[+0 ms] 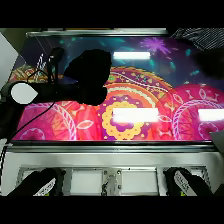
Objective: Fold the clothes and pants, and hang the long-sleeved shirts on hangers.
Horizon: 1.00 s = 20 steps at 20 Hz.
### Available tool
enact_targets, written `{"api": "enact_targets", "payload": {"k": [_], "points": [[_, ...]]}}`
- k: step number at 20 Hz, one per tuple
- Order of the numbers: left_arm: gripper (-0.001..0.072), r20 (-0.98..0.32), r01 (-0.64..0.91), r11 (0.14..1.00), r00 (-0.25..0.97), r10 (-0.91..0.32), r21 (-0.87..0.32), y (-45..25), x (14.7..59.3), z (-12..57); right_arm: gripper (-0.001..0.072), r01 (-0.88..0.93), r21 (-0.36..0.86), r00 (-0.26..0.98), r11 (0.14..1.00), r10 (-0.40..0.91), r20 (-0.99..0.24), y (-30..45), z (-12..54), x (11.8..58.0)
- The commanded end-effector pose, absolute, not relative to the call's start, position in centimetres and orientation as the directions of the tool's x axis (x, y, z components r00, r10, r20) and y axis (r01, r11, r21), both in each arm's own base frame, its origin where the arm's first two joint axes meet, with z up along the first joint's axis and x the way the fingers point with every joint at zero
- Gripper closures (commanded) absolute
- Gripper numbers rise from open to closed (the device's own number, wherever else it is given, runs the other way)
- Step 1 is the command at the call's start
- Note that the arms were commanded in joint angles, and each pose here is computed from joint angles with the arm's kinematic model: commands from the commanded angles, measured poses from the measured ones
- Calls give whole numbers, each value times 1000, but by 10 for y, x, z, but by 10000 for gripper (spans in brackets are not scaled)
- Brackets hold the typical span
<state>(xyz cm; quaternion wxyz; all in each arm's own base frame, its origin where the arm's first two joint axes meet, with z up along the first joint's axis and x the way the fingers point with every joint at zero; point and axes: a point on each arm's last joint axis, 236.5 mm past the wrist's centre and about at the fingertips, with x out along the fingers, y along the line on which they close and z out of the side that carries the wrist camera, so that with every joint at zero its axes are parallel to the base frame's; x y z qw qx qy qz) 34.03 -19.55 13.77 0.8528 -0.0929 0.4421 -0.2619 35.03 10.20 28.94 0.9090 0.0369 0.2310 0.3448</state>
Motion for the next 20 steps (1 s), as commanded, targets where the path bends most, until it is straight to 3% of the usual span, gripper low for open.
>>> {"api": "enact_targets", "payload": {"k": [1, 6, 8, 20], "points": [[690, -705, 354, 845, 470, -531, -401, -192, 327, 127, 260, -697, 211, 437, 686, 639, -634, 184, 181, 322], [690, -700, 357, 845, 476, -532, -399, -188, 315, 127, 284, -789, 246, 293, 563, 697, -655, 257, 130, 285], [690, -704, 356, 845, 471, -531, -399, -188, 314, 125, 667, -800, 247, 273, 547, 698, -662, 262, 125, 281], [690, -703, 356, 846, 474, -530, -398, -188, 315, 126, 685, -799, 249, 270, 548, 696, -665, 262, 123, 282]]}}
